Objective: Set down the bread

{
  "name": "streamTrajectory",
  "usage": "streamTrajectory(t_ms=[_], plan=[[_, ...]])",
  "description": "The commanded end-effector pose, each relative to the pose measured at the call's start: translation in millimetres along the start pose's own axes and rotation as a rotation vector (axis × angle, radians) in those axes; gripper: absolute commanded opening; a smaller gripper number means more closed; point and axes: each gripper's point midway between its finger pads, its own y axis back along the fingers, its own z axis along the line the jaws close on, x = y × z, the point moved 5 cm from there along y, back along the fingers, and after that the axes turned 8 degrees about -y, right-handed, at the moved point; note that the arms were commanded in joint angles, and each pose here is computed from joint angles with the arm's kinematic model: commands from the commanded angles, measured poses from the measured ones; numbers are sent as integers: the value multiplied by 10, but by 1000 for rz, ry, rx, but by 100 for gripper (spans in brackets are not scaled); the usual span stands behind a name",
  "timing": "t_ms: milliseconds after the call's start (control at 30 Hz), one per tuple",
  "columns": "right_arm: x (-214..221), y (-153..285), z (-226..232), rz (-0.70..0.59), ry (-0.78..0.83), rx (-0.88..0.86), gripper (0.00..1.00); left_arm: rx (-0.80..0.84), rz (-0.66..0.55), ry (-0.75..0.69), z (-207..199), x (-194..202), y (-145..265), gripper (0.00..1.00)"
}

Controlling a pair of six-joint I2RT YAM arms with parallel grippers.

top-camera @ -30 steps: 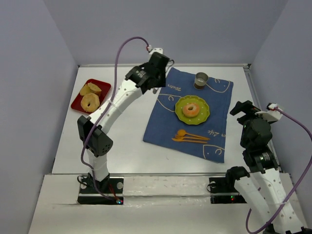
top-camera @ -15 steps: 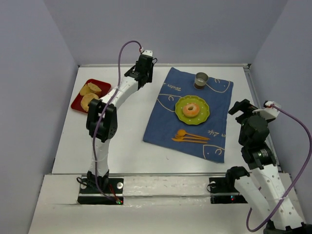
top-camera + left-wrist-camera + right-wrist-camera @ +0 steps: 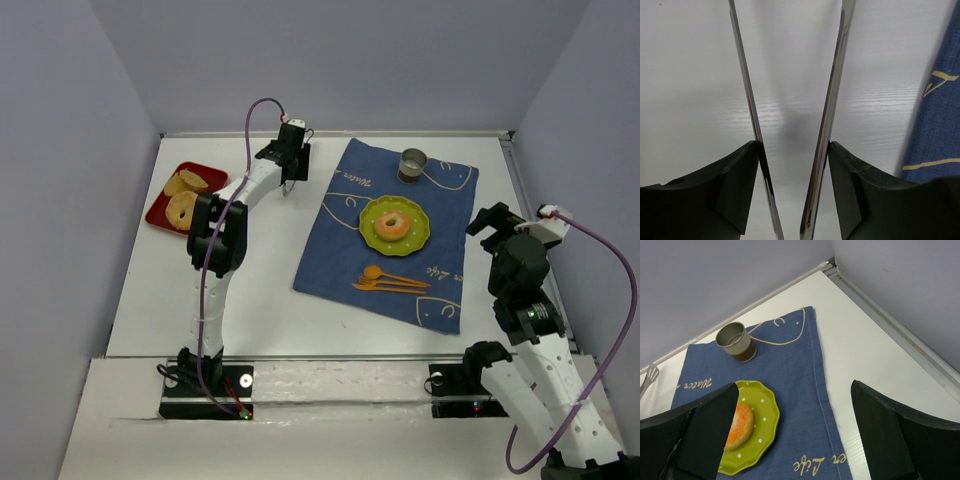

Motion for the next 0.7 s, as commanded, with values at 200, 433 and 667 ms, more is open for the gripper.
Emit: streamTrajectory(t_ms=[200, 433, 667], plan=[[-158, 47, 107, -27, -44, -43, 100, 3, -59, 37, 97, -355, 531, 99], [-176, 74, 131, -12, -45, -57, 100, -8, -196, 107, 319, -922, 1422, 99], [-189, 99, 117, 3, -39, -47, 100, -17, -216, 339, 438, -360, 2148, 99]])
